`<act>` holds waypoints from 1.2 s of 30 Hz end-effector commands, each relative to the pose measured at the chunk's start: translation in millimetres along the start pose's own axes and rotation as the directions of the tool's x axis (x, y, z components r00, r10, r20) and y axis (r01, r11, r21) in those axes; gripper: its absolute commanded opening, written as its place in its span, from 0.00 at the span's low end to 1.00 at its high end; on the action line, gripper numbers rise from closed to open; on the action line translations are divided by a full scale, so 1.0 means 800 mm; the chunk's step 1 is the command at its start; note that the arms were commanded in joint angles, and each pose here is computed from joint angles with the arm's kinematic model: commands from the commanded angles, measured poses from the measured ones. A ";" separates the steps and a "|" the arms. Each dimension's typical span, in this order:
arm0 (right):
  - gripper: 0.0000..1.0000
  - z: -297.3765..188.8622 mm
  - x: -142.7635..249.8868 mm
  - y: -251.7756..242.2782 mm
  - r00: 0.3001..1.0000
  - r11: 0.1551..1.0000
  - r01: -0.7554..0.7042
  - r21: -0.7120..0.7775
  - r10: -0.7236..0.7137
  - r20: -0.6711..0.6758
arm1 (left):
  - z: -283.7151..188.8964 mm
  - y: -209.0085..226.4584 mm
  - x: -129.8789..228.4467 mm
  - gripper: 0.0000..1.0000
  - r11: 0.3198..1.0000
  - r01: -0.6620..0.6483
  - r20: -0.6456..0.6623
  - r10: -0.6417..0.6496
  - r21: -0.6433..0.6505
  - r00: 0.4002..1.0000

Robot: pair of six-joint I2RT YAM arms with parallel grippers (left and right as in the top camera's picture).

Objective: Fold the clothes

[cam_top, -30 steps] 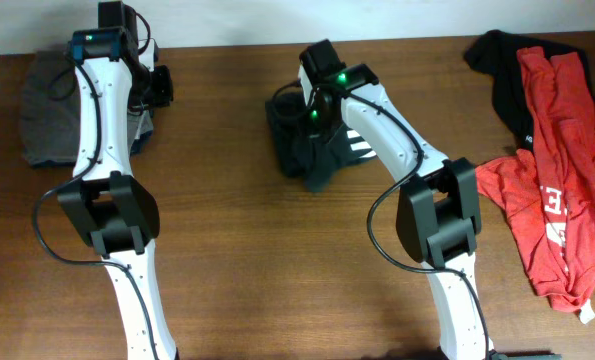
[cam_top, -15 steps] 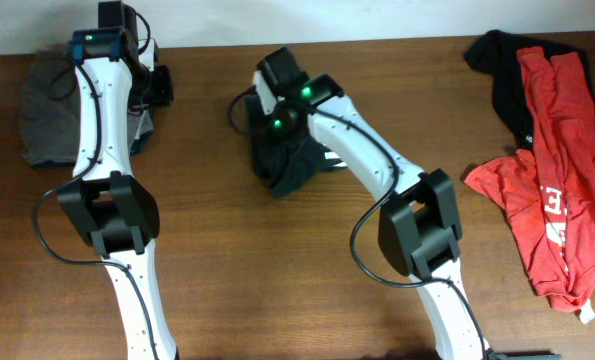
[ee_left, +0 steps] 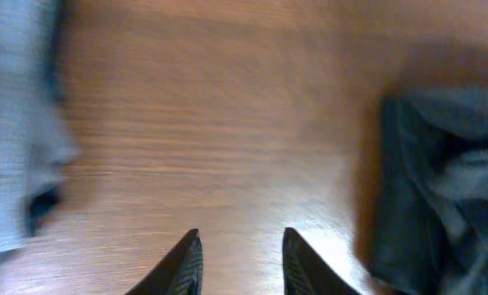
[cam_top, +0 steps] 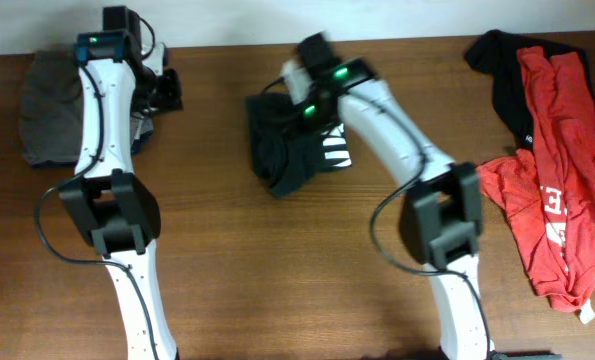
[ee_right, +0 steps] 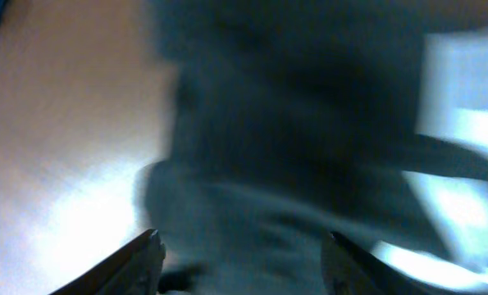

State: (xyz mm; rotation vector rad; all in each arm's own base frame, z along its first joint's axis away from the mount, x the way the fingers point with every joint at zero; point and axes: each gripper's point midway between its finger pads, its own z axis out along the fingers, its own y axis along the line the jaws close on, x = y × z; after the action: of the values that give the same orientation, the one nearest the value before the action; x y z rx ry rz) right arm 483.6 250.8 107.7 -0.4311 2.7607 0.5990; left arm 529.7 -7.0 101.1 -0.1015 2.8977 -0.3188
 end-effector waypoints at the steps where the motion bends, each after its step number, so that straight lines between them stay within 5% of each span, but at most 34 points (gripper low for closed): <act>1: 0.74 -0.122 -0.043 -0.069 0.973 0.989 -0.136 0.050 0.124 0.193 | 0.037 -0.051 0.030 0.36 0.986 -0.095 -0.088 0.108 0.135 0.990; 9: 0.79 -0.166 -0.011 -0.178 0.934 0.939 -0.330 0.093 0.311 0.177 | 0.087 -0.148 0.061 0.60 0.884 -0.183 -0.076 0.238 0.429 0.968; 19: 0.80 -0.174 -0.001 -0.197 0.922 0.924 -0.368 0.104 0.348 0.170 | 0.067 -0.207 0.030 0.78 0.739 -0.166 0.046 0.180 0.653 0.983; 25: 0.81 -0.174 -0.001 -0.197 0.922 0.924 -0.368 0.104 0.349 0.168 | 0.076 -0.216 0.039 0.84 0.749 -0.181 0.037 0.205 0.637 0.978; 32: 0.81 -0.169 0.004 -0.198 0.922 0.922 -0.373 0.106 0.356 0.152 | 0.118 -0.165 0.062 0.86 0.914 -0.182 -0.069 0.222 0.364 0.973; 36: 0.82 -0.167 0.004 -0.199 0.923 0.922 -0.372 0.107 0.355 0.148 | 0.117 -0.162 0.075 0.86 0.907 -0.212 -0.096 0.263 0.365 0.960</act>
State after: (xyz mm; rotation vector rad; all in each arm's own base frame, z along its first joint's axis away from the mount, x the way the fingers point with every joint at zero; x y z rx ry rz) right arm 506.2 54.6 162.2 0.1470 2.7630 0.5014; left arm 503.7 -171.2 43.9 0.2982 2.8429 -0.9203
